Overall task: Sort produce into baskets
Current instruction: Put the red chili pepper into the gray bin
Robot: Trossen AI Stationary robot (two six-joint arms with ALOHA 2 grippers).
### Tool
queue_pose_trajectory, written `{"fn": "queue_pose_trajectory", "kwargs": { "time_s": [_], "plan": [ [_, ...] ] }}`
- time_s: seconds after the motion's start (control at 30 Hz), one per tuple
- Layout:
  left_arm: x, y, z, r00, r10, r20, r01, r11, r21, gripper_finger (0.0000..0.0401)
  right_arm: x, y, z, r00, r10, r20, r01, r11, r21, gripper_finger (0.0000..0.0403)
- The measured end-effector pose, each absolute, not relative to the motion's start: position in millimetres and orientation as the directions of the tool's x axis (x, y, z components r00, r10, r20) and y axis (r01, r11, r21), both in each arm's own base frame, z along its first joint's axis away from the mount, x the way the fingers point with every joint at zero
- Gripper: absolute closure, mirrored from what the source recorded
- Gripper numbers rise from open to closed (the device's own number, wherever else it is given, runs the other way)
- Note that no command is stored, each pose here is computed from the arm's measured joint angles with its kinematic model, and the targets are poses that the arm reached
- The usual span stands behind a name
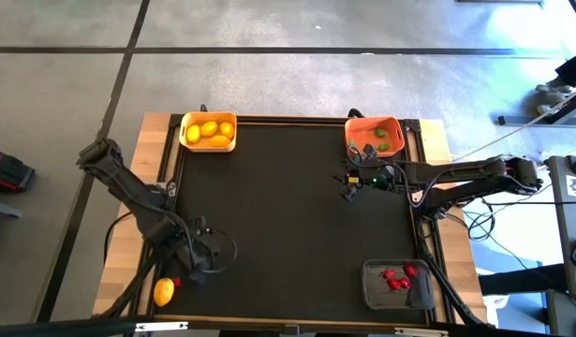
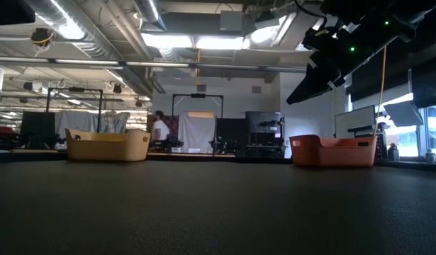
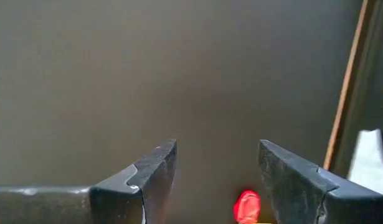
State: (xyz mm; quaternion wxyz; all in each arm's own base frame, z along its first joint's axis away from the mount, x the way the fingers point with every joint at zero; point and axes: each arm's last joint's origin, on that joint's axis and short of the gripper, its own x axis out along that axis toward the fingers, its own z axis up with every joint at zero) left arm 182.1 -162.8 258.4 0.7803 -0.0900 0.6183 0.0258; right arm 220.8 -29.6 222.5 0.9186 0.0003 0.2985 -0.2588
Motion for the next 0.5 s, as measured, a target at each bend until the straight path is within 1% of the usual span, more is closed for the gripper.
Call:
{"fn": "queue_pose_trajectory", "kwargs": {
  "time_s": [0.13, 0.37, 0.5],
  "plan": [
    [183.7, -173.1, 246.1, 0.195, -0.04, -0.98, -0.107, 0.992, -0.062, 0.0187, 220.8, -29.6, 222.4, 0.688, -0.475, -0.549, 0.476, 0.866, -0.154, 0.0196],
    [179.5, -191.9, 228.5, 0.128, -0.02, -0.992, -0.138, 0.99, -0.038, 0.0199, 220.8, -29.6, 222.5, 0.688, -0.475, -0.549, 0.476, 0.866, -0.153, 0.0196],
    [172.1, -204.3, 220.0, 0.095, -0.01, -0.995, -0.119, 0.993, -0.021, 0.0201, 220.8, -29.5, 222.4, 0.688, -0.474, -0.549, 0.476, 0.866, -0.152, 0.0196]
  ]
}}
